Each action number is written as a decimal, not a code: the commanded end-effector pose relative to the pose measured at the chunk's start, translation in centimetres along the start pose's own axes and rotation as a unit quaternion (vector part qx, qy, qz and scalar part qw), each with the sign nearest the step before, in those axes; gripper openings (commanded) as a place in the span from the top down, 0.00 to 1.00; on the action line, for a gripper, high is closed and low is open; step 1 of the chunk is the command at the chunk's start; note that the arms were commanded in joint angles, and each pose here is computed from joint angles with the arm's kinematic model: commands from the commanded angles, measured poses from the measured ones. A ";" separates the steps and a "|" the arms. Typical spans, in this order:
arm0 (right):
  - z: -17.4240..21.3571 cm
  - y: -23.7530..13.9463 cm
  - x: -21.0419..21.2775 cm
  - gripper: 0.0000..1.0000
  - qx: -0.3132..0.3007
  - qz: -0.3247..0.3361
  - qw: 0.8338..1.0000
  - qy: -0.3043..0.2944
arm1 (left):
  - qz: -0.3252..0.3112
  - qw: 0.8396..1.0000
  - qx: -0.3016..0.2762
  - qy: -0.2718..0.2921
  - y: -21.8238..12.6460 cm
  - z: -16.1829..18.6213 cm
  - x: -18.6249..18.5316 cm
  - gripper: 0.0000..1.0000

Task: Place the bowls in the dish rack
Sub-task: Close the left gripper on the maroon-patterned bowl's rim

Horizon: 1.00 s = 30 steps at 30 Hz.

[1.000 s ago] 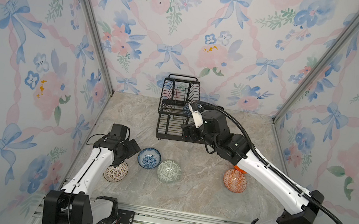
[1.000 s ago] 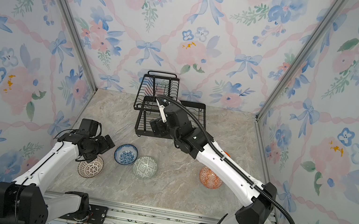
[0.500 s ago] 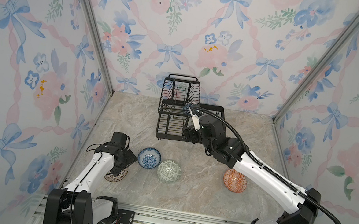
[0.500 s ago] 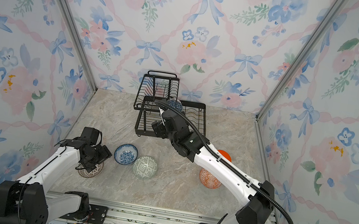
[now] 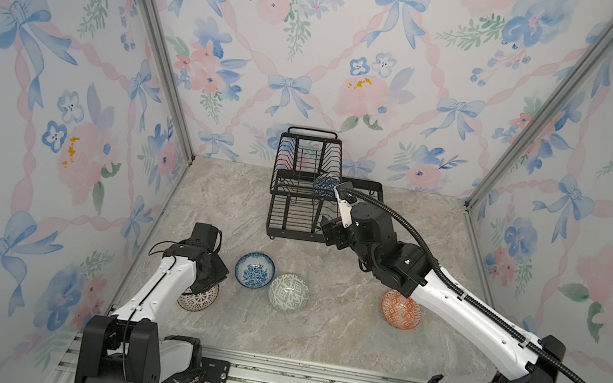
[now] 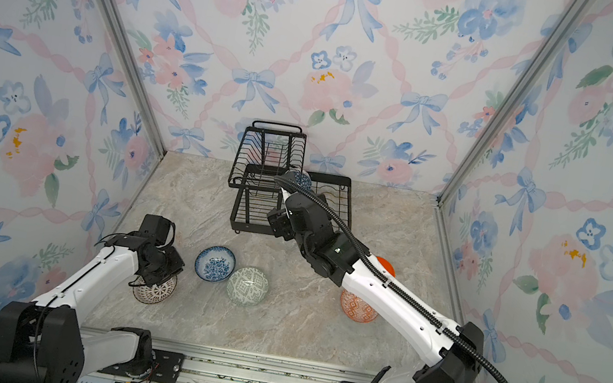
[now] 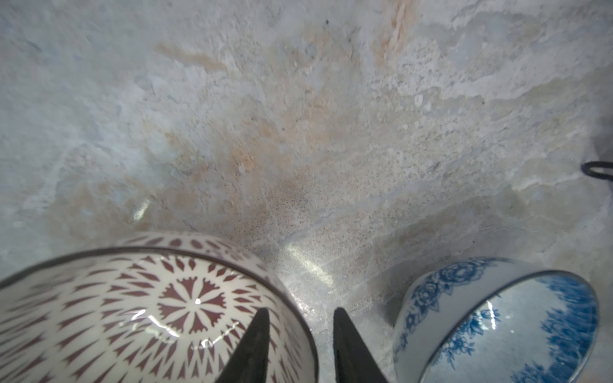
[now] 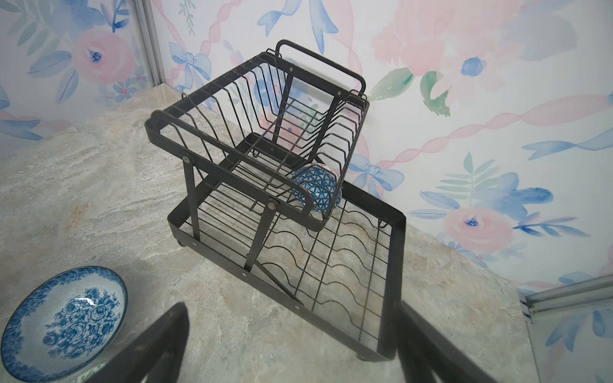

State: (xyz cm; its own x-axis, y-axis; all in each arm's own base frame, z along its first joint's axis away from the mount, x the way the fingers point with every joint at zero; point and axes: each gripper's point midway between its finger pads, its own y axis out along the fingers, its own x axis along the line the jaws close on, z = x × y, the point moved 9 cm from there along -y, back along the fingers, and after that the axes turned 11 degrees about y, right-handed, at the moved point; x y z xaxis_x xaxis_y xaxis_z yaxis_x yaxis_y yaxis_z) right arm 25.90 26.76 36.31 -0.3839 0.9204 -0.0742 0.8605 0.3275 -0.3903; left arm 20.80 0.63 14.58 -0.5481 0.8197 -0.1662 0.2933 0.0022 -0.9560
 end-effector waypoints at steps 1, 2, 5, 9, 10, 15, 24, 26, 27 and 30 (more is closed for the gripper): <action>-0.2 -0.9 -0.3 0.03 -0.013 0.009 1.000 0.008 | -0.010 1.000 -0.007 0.022 -0.4 -0.8 -0.2 0.84; -0.2 -0.9 -0.3 0.03 -0.013 0.011 1.000 0.008 | -0.010 1.000 -0.007 0.024 -0.4 -0.9 -0.2 0.87; -0.3 -1.1 -0.5 0.03 -0.016 0.017 1.000 0.008 | -0.014 0.999 0.005 0.032 0.0 -0.9 -0.3 0.88; -0.3 -1.4 -0.8 0.03 -0.018 0.023 1.000 0.007 | -0.007 0.999 -0.001 0.040 -0.3 -1.9 -1.0 0.95; -0.2 -1.4 -0.8 0.03 -0.018 0.025 1.000 0.007 | -0.006 0.999 -0.002 0.040 -0.4 -2.0 -1.1 0.95; 0.1 -1.6 -1.0 0.03 -0.017 0.028 0.999 0.003 | 0.004 0.999 -0.028 0.043 -1.6 -3.8 -2.2 1.00; -0.5 -1.4 -0.7 0.03 -0.016 0.019 1.000 0.010 | 0.025 0.997 -0.040 0.053 -1.9 -8.6 -7.0 1.00; -0.5 -1.4 -0.7 0.03 -0.015 0.019 1.000 0.011 | 0.017 0.997 -0.044 0.061 -1.5 -9.4 -8.1 1.00; -0.6 -1.5 -0.7 0.03 -0.015 0.018 1.000 0.011 | 0.017 0.997 -0.040 0.066 -1.1 -9.7 -8.7 1.00; -0.5 -1.7 -0.9 0.03 -0.015 0.023 1.000 0.010 | 0.016 0.996 -0.022 0.085 0.4 -10.2 -10.6 1.00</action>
State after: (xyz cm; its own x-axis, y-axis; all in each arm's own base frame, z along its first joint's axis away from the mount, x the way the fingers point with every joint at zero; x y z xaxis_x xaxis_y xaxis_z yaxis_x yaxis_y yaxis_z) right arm 25.47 25.75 36.30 -0.3455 0.9344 -0.0871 0.8783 0.2893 -0.3807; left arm 33.23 -1.45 18.50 -0.4219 0.8928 -0.1577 0.3422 -0.0042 -0.9396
